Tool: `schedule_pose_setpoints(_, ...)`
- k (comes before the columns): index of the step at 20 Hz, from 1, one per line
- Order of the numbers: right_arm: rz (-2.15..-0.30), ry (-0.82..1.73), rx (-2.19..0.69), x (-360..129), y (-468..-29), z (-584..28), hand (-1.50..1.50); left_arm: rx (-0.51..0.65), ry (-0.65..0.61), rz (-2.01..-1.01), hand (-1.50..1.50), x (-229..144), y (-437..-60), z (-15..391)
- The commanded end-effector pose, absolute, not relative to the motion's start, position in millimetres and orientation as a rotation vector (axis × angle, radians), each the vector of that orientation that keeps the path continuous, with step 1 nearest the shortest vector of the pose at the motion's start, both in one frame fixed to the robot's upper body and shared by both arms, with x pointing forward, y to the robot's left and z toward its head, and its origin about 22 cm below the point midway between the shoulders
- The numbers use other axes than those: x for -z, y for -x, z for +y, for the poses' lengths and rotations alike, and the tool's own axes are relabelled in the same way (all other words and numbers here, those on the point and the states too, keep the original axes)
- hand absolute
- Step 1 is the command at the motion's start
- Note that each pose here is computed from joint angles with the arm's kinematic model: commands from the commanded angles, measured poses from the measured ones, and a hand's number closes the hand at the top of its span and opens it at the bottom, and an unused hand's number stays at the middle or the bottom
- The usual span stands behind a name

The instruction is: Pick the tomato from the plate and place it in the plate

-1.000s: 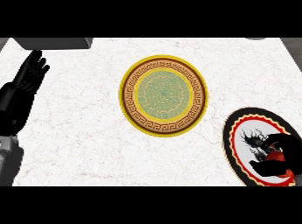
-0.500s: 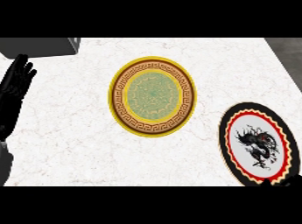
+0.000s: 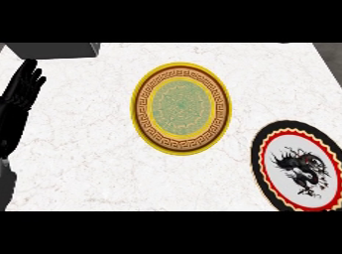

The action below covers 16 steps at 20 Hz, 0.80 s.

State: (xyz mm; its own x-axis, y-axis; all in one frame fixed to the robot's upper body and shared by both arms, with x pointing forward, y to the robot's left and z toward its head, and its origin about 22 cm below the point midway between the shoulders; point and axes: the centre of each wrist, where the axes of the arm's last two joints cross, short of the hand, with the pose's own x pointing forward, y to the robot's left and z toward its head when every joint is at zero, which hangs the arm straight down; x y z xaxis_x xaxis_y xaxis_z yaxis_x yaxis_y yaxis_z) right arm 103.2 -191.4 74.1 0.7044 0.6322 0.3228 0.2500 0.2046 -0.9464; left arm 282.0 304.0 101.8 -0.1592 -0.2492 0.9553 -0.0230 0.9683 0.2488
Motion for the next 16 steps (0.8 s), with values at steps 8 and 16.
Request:
schedule_pose_setpoints(8,-1.124,1.399,-0.131,-123,-104,-91,1.50,0.216,-0.146,-1.760,0.00,-100,-289,267)
schedule_pose_setpoints(16,-1.171,1.382,-0.125,-137,-147,-86,1.50,0.263,-0.088,-1.766,0.00,-105,-301,267)
